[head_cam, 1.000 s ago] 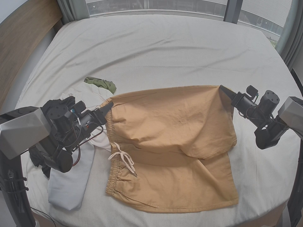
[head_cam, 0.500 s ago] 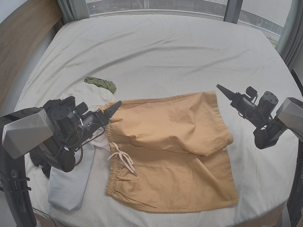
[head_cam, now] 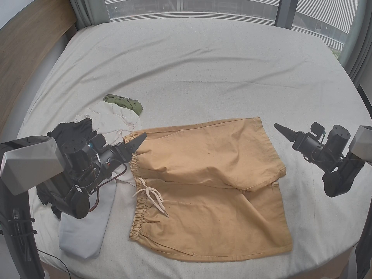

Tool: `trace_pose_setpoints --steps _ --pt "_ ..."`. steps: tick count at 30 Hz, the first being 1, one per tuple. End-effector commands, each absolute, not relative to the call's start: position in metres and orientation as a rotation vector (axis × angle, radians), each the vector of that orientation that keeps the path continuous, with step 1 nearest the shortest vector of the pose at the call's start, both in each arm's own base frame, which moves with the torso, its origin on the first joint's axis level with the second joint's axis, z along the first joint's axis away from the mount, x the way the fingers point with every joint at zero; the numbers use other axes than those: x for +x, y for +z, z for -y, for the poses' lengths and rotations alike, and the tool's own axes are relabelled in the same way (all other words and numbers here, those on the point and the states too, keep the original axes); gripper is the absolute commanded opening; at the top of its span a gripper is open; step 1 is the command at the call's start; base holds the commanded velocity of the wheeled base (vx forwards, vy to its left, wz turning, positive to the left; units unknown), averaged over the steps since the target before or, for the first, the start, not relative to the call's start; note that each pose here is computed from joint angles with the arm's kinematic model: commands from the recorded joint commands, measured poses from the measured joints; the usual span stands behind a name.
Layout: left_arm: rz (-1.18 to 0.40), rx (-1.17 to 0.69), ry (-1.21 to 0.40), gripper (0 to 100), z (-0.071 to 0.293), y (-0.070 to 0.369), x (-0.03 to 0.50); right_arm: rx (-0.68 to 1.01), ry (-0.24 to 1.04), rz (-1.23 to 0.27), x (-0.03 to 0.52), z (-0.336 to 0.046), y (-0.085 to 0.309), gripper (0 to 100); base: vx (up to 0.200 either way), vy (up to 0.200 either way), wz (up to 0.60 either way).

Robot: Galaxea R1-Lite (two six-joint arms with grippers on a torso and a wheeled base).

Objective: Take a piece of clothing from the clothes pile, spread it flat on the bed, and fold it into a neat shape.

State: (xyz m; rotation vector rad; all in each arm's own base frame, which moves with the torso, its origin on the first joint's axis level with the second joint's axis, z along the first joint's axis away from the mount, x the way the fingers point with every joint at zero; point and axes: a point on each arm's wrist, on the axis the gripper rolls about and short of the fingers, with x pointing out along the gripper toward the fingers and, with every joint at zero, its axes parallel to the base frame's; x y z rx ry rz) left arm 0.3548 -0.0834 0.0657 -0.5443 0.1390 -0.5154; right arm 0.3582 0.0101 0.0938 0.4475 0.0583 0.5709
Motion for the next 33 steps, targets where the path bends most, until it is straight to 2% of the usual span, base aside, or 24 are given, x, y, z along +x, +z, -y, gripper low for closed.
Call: trace_pose_setpoints --steps 1,11,21,24,33 --pt "-0.185 -0.542 -0.530 100 0.070 0.087 0.305 0.345 0.555 -0.076 0.315 -0.008 0.102 100 0.000 0.000 0.00" --pt "-0.227 -0.491 -0.614 100 0.059 0.096 0.264 0.284 0.554 -0.139 0.297 -0.010 0.088 100 0.000 0.000 0.00" --pt "-0.395 -0.343 -0.674 100 0.054 0.061 0.229 0.249 0.524 -0.211 0.280 -0.003 0.072 100 0.000 0.000 0.00" --pt "-0.397 -0.341 -0.675 100 0.053 0.061 0.229 0.248 0.525 -0.210 0.280 -0.003 0.072 100 0.000 0.000 0.00" --pt "-0.472 -0.263 -0.677 100 0.053 0.038 0.228 0.244 0.506 -0.321 0.286 0.000 0.036 100 0.000 0.000 0.00"
